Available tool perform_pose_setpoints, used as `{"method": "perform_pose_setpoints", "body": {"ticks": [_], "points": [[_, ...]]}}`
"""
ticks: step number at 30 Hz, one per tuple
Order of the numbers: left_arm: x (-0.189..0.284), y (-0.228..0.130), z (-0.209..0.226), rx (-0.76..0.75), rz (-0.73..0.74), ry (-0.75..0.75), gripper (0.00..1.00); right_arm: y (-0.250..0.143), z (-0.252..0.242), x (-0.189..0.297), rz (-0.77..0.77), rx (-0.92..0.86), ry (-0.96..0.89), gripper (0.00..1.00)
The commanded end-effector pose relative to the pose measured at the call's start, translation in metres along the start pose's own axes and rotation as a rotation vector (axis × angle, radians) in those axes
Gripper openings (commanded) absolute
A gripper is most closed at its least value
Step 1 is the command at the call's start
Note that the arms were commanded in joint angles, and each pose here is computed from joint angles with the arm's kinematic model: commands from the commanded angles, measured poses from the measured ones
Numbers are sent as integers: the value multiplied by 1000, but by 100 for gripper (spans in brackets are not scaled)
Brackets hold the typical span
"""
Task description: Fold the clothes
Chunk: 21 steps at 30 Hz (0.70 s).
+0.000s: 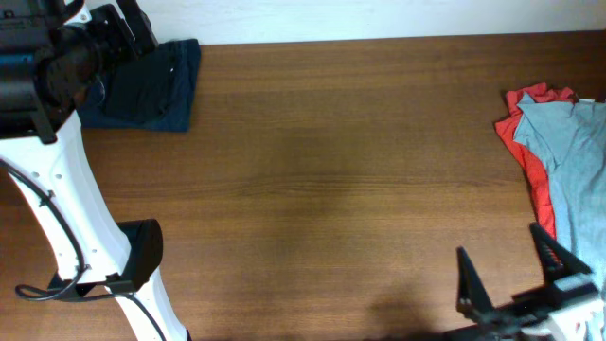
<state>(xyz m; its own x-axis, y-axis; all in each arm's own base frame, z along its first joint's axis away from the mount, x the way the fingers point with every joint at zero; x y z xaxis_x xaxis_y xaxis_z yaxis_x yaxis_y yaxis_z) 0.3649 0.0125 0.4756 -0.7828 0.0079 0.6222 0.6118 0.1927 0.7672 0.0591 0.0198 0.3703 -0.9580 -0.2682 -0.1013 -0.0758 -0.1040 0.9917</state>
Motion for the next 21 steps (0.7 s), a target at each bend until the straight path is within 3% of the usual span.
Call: {"method": "perform_pose_setpoints", "body": {"ticks": [1,6,16,21], "points": [[-2,0,2,-7,3,16,99,-36,-8,-17,-37,1,-26,99],[-2,0,2,-7,3,16,99,-93,-23,-57,-61,4,-67,99],[-2,0,2,-7,3,16,99,-170,-47,-81,-70,-72,-143,99],[-2,0,2,-7,3,16,100,-183,-54,-81,-29,-77,-194,99]]}}
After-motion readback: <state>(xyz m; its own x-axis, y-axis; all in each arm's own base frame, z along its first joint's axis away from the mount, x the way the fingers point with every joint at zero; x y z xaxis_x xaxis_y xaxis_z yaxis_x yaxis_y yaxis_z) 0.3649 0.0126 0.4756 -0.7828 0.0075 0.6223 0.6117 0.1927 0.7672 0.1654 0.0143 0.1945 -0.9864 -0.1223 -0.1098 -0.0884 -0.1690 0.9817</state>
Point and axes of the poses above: each gripper's point midway between its finger pads, its own x axis back along the fingers, its own z axis along the line the jaws close on, y = z × x, the point moved 8 cm from there along x, back along the fingers, and after that the axes turned 8 degrees about -x, right-handed, at the moved point
